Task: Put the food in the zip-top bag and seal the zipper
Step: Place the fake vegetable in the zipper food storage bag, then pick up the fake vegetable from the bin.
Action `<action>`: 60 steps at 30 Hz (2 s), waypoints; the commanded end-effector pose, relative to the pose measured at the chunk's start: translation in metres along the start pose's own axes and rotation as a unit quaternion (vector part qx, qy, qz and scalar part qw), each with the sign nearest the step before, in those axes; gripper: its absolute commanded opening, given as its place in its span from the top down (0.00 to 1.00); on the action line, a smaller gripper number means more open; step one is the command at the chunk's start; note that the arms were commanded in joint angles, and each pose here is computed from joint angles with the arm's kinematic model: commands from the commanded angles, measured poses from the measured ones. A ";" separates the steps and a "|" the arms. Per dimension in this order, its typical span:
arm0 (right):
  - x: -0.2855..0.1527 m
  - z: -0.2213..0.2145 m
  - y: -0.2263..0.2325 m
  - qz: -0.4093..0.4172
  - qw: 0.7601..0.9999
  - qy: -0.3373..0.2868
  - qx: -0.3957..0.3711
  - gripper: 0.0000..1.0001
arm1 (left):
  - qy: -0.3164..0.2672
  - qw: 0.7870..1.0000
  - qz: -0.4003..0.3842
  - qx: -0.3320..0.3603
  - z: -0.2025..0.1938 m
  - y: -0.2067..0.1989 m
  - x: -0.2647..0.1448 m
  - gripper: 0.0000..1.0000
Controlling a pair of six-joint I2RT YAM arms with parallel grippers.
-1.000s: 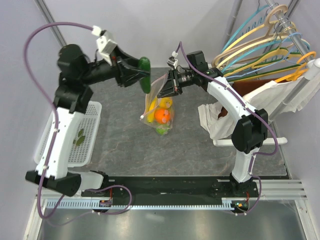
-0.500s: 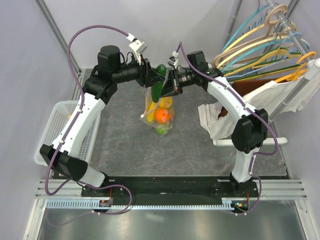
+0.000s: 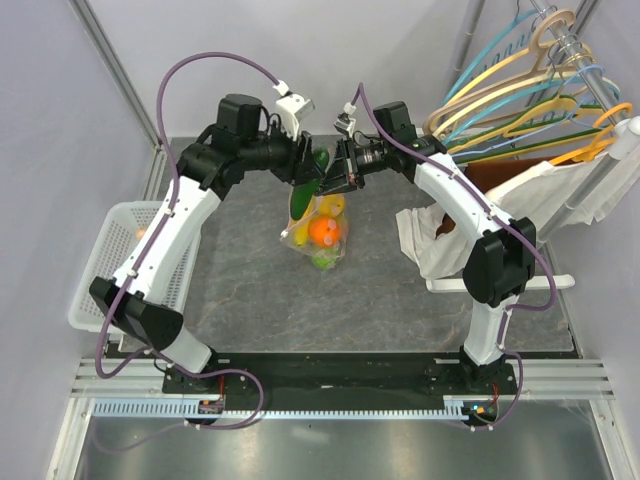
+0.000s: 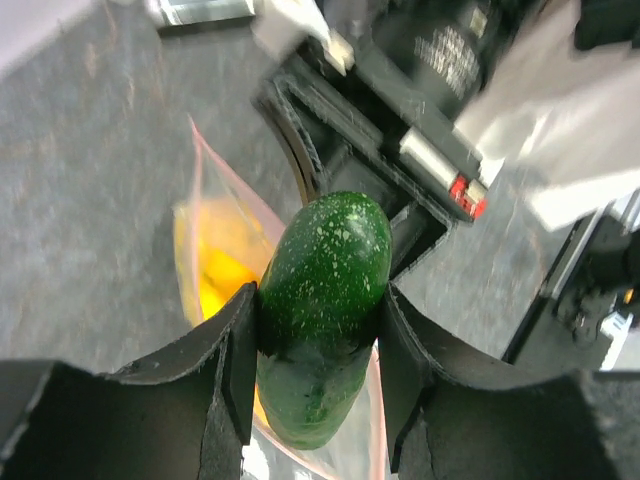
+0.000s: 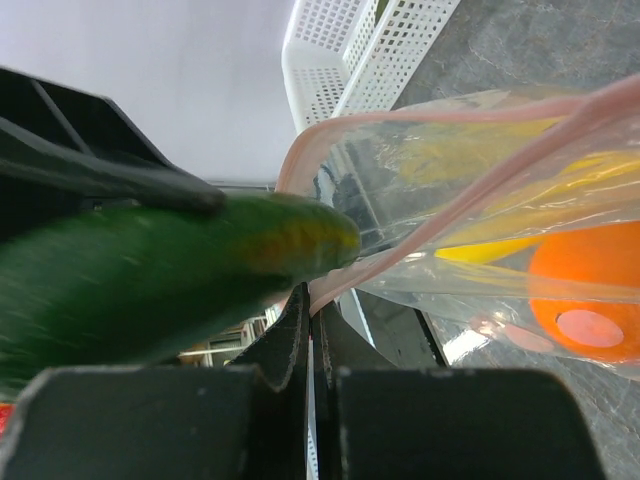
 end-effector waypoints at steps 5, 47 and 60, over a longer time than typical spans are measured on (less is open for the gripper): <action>-0.007 0.002 0.023 0.026 0.999 -0.004 -0.038 1.00 | 0.062 0.996 0.063 0.027 0.010 0.000 -0.018 0.34; -0.006 0.002 0.023 0.029 0.999 -0.003 -0.031 1.00 | 0.238 0.820 0.467 -0.228 -0.252 0.325 -0.209 0.37; -0.006 0.002 0.021 0.028 0.999 -0.004 -0.030 1.00 | 0.243 0.814 0.476 -0.225 -0.278 0.338 -0.199 0.34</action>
Point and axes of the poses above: each gripper's point midway between its finger pads, its own x axis out along the fingers, its own y axis along the line the jaws close on, z = x × y, the point moved 8 cm from there along -x, back along the fingers
